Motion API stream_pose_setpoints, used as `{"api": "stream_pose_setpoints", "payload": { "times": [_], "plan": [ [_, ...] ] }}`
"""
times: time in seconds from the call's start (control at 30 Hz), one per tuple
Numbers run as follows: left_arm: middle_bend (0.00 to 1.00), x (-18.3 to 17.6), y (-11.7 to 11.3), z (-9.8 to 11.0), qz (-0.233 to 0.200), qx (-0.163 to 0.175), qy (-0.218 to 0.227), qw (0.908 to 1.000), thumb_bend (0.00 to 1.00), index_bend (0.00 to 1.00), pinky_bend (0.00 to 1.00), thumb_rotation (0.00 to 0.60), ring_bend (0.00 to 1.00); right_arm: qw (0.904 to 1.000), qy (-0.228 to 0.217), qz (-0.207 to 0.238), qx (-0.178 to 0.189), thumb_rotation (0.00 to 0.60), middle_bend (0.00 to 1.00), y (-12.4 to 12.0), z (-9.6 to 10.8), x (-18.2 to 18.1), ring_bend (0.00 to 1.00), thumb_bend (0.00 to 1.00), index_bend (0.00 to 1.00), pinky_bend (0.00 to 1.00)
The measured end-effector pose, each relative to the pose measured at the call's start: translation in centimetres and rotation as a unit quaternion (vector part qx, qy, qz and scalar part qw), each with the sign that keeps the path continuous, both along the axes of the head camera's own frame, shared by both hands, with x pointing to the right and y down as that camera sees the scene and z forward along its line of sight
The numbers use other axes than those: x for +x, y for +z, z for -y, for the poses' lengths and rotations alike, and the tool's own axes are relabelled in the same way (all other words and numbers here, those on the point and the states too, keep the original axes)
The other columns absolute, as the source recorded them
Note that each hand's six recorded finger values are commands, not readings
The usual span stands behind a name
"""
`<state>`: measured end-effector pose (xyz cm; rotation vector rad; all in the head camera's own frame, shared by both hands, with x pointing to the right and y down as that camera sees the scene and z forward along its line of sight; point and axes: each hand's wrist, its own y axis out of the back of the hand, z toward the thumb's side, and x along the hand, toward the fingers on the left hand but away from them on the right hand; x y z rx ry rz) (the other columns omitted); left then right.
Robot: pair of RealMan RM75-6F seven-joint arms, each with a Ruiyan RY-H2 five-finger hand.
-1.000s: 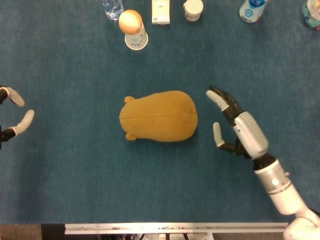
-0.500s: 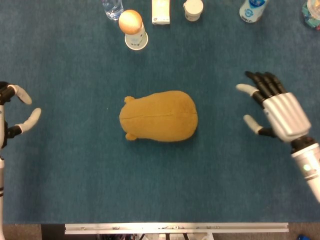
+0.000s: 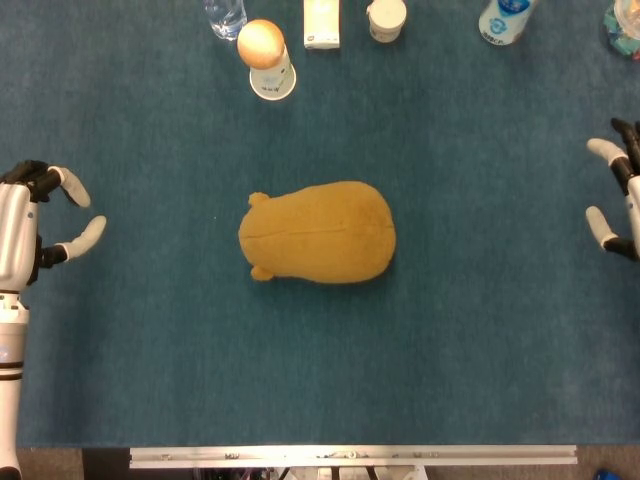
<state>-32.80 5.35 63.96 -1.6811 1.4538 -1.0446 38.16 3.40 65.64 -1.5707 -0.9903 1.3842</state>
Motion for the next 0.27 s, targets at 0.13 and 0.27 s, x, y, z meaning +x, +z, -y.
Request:
{"api": "stream_pose_setpoints", "payload": {
  "times": [0.13, 0.27],
  "plan": [
    [0.58, -0.03, 0.15, -0.16, 0.001, -0.003, -0.003, 1.0, 0.2, 0.58, 0.5, 0.6, 0.4, 0.9998, -0.003, 0.006, -0.017, 0.6, 0.1, 0.39, -0.08, 0.12, 0.0, 0.29, 0.23, 0.0],
    [0.58, -0.32, 0.61, -0.31, 0.01, -0.012, -0.008, 0.9998, 0.2, 0.58, 0.51, 0.6, 0.4, 0.9995, -0.003, 0.019, -0.024, 0.6, 0.1, 0.59, 0.25, 0.21, 0.0, 0.29, 0.23, 0.0]
  ]
}}
